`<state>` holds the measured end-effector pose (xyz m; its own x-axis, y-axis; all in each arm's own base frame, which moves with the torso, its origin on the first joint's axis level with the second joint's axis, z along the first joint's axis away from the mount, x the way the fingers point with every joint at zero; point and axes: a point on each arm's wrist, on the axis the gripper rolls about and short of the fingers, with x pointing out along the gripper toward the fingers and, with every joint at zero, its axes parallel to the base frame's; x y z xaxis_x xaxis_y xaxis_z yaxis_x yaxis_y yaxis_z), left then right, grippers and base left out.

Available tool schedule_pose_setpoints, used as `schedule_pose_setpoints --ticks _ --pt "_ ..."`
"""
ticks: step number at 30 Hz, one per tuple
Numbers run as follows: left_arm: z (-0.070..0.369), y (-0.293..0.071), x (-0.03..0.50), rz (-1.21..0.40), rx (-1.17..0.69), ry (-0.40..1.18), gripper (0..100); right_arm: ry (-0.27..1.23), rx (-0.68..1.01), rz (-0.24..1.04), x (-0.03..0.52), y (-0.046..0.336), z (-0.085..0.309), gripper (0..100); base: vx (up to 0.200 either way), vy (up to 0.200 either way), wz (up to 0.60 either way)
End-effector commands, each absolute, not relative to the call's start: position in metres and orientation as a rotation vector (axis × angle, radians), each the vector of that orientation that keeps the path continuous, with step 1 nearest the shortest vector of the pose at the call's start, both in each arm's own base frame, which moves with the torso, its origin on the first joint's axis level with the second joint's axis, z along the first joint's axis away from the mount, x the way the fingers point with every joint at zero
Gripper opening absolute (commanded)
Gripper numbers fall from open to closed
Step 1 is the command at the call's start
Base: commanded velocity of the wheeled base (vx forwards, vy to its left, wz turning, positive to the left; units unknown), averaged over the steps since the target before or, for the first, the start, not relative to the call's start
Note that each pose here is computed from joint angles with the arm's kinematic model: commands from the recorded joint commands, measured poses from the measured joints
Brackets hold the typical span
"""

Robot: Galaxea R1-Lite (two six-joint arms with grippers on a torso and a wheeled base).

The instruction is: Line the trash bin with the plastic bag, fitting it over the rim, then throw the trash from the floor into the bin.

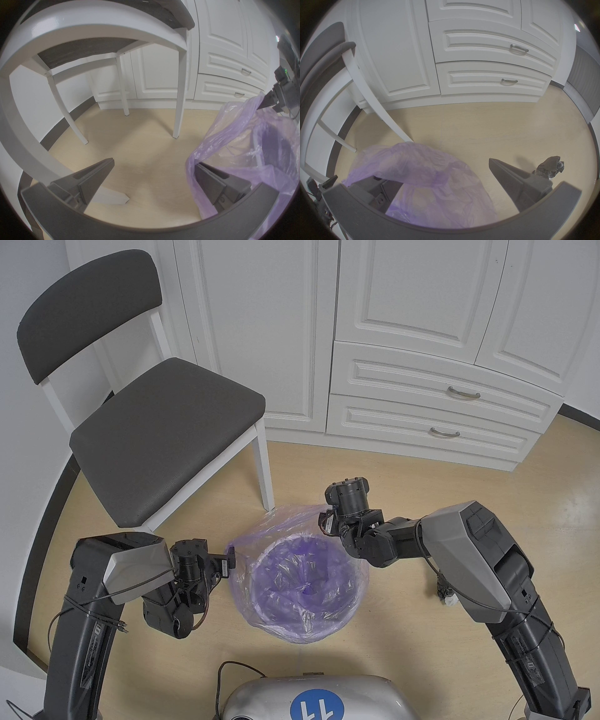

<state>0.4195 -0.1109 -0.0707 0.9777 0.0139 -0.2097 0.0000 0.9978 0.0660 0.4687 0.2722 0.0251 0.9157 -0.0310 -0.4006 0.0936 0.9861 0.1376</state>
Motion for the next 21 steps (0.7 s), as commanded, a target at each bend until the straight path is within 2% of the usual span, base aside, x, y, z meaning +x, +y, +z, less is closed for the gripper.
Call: schedule_pose_setpoints --ticks 1,9,12,21 --pt "-0.079 -0.111 0.416 0.004 0.079 0.249 100 0.416 0.153 -0.069 0.470 0.270 0.023 100 0.000 0.000 0.00" --pt "-0.080 -0.114 0.393 -0.108 0.097 0.366 100 0.421 0.152 -0.055 0.471 0.269 0.022 100 0.000 0.000 0.00" --pt "-0.045 -0.117 0.377 -0.167 0.061 0.325 100 0.430 0.149 -0.031 0.461 0.264 0.044 100 0.000 0.000 0.00" --pt "-0.018 -0.119 0.345 -0.235 0.064 0.344 100 0.512 0.034 -0.017 0.436 0.254 0.067 100 0.000 0.000 0.00"
